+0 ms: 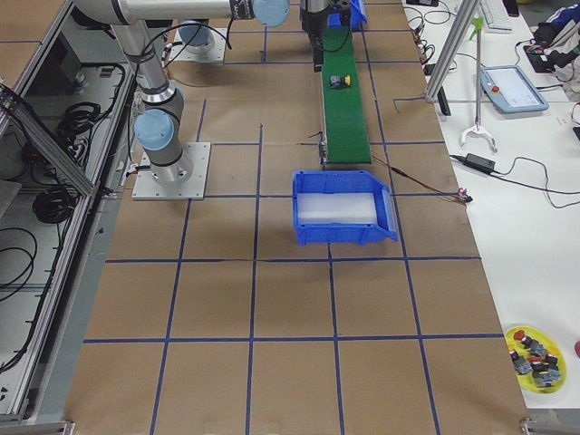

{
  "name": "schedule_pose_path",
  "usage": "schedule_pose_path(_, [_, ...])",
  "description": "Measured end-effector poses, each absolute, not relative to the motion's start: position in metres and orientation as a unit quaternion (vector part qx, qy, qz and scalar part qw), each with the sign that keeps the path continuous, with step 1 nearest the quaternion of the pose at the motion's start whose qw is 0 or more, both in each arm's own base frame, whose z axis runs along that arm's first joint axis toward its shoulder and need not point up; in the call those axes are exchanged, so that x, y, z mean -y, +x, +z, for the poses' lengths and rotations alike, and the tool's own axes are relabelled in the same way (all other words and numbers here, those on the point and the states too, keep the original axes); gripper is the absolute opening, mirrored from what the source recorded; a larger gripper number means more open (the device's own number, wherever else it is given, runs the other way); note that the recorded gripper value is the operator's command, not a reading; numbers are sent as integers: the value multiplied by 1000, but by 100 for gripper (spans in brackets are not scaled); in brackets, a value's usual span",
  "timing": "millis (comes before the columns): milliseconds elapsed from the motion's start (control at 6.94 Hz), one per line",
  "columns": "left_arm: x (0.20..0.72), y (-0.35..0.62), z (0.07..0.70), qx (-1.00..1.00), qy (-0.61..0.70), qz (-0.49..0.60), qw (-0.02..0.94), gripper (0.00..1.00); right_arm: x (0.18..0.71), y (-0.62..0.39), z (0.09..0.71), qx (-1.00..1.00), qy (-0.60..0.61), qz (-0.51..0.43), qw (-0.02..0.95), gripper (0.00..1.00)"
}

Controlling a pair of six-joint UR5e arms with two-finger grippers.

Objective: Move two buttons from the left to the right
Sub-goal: 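Lift the red button and carry it onto the conveyor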

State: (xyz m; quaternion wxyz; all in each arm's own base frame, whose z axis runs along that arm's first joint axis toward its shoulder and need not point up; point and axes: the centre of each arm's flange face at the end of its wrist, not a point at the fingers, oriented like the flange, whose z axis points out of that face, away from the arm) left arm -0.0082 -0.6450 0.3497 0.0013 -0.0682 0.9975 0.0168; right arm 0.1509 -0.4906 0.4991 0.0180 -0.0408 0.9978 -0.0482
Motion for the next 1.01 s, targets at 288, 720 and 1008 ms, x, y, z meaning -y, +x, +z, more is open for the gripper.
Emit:
schedule_pose_path(288, [642,-27,313,-996,-89,7,1,6,491,151,499,-998,-41,-48,18,100])
schedule_pose_path(720, [628,-46,266,-996,-87,-23,5,11,490,151,497,-998,-41,-46,18,100])
schedule_pose_path(1008, [624,-47,257,-996,-86,-22,6,38,495,151,489,-998,-42,-42,17,100])
